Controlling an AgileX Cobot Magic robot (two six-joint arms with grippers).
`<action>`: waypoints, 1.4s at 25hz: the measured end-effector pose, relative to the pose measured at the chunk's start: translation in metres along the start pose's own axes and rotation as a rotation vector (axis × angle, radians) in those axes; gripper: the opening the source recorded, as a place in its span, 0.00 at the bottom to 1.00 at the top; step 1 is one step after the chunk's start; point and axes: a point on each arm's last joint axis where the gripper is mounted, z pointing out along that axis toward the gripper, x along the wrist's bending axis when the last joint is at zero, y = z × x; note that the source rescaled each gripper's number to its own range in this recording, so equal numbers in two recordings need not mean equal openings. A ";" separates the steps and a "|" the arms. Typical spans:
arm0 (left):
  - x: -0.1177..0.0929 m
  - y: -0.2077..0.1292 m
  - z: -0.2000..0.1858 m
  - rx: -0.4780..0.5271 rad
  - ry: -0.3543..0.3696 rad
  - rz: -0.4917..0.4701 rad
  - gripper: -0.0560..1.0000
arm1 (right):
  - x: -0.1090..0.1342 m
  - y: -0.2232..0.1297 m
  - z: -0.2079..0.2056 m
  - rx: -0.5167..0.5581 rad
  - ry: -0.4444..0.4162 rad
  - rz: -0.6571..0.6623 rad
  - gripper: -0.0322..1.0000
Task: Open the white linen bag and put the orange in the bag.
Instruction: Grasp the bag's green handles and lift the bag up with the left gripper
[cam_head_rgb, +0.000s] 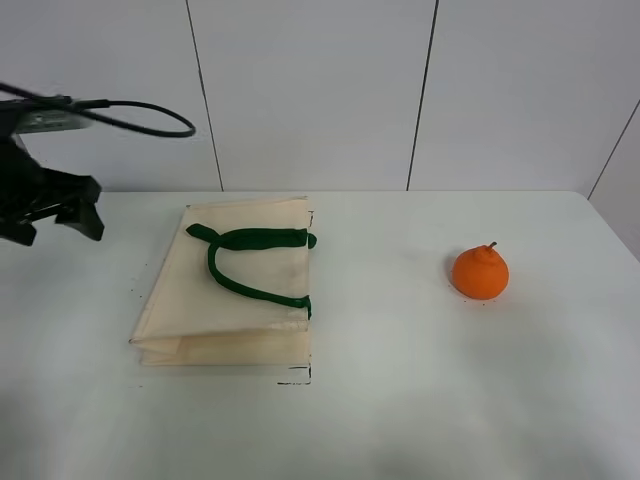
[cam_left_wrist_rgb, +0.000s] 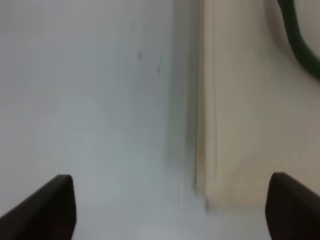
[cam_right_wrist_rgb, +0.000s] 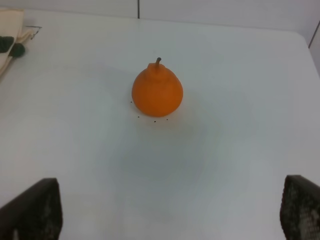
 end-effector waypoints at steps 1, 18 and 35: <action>-0.001 0.012 0.014 0.032 0.001 -0.008 0.98 | 0.000 0.000 0.000 0.000 0.000 0.000 1.00; -0.127 0.075 0.133 0.174 -0.005 0.016 0.98 | 0.000 0.000 0.000 0.000 0.000 0.000 1.00; -0.143 0.057 0.200 0.230 0.025 0.024 0.67 | 0.000 0.000 0.000 0.000 0.000 0.000 1.00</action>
